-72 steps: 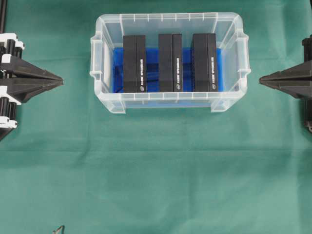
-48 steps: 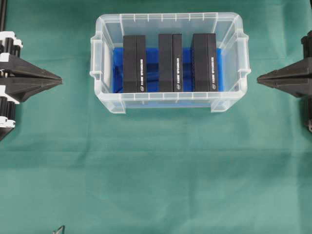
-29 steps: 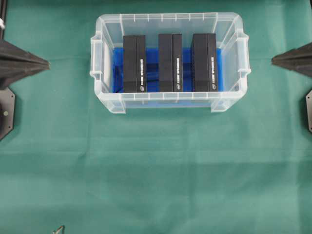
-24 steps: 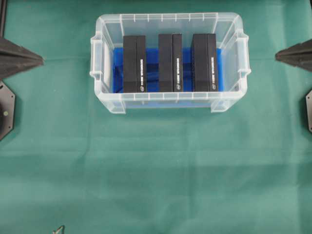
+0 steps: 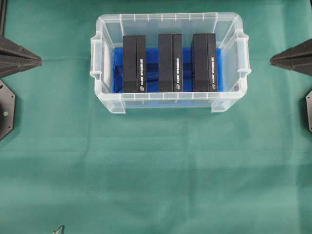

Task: Take the box out of the case with the right arm.

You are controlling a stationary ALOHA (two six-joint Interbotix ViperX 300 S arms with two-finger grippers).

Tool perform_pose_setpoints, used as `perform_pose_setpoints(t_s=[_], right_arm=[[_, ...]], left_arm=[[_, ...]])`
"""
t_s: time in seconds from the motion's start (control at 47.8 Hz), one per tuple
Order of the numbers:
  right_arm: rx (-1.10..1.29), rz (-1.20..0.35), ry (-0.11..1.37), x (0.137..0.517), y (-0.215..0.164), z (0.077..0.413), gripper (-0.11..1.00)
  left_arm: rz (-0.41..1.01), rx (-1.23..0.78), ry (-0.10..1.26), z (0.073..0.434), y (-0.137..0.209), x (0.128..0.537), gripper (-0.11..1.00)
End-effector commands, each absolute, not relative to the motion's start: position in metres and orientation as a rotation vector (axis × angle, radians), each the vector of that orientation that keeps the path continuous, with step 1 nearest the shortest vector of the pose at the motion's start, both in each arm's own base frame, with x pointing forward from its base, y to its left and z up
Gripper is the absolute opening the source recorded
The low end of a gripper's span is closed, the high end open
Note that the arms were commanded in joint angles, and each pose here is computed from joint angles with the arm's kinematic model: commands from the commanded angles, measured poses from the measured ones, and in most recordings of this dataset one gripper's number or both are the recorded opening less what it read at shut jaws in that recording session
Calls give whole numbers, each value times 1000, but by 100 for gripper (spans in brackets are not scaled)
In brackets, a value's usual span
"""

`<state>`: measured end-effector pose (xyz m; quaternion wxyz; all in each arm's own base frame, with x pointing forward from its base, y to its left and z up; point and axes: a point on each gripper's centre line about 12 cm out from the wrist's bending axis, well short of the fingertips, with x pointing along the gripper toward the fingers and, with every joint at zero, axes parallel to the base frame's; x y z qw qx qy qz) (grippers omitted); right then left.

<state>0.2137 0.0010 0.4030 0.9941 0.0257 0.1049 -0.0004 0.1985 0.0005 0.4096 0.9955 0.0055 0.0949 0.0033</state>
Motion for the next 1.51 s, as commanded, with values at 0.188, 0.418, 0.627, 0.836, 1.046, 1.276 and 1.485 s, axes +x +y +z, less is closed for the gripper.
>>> perform_pose_setpoints(t_s=[0.188,0.418,0.627,0.836,1.046,1.276,1.485], right_arm=[[194,-47,537,207,1,389,0],[253,-122,917,192,1,366,0],[260,-161,1112,184,1,359,0],[258,-166,1141,187,1,355,0],[262,-169,1142,187,1,355,0],[420,-288,1154,192,0,350,0],[725,-512,1139,199,0,346,0]], left_arm=[[13,-46,515,403,-2,191,0],[25,-72,861,385,-6,183,0],[28,-84,1001,378,-11,179,0],[29,-90,997,379,-11,178,0],[29,-88,1000,378,-11,179,0],[32,-94,1001,378,-11,179,0],[34,-94,1000,378,-11,179,0]])
